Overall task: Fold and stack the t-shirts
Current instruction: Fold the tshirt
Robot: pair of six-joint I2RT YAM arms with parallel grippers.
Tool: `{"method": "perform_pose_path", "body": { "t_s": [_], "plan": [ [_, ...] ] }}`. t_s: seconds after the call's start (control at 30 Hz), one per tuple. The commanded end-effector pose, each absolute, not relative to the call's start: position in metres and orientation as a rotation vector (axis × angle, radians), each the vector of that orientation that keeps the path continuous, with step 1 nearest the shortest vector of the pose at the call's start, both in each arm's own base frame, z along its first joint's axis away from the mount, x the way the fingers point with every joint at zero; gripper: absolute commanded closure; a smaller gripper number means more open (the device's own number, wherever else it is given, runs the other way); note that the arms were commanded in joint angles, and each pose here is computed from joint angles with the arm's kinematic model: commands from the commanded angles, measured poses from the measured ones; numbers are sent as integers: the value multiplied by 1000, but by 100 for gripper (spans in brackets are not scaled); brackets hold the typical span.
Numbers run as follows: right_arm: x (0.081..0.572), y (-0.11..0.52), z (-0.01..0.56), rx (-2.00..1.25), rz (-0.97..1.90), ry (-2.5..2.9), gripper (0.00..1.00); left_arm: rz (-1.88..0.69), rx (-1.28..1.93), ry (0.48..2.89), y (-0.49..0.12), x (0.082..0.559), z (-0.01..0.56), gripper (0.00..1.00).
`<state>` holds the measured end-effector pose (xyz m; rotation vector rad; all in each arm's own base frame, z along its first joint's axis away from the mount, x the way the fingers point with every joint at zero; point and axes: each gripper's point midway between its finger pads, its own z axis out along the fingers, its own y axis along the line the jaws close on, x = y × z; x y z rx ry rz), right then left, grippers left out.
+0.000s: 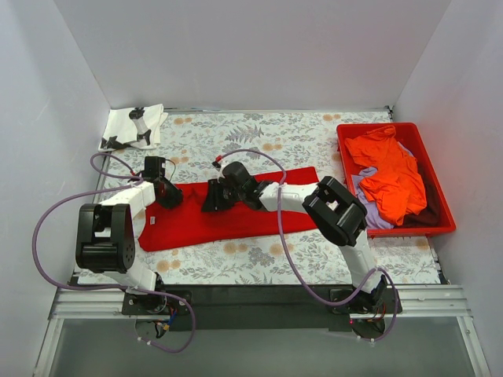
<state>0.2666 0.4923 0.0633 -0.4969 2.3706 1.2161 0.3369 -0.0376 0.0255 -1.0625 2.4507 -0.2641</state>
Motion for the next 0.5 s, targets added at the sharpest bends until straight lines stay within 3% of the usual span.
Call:
{"method": "perform_pose_path", "body": {
  "t_s": [0.0,0.13,0.47],
  "plan": [
    [283,499,71,-391,1221,2307,59,-270,-1042,2407,-36,346,38,87],
    [292,495,63,-320,1173,2307,59,-265,-1031,2396,-34,348,44,100],
    [312,500,54,-202,1146,2273,58,-241,-1021,2373,-30,355,62,100]
  ]
}}
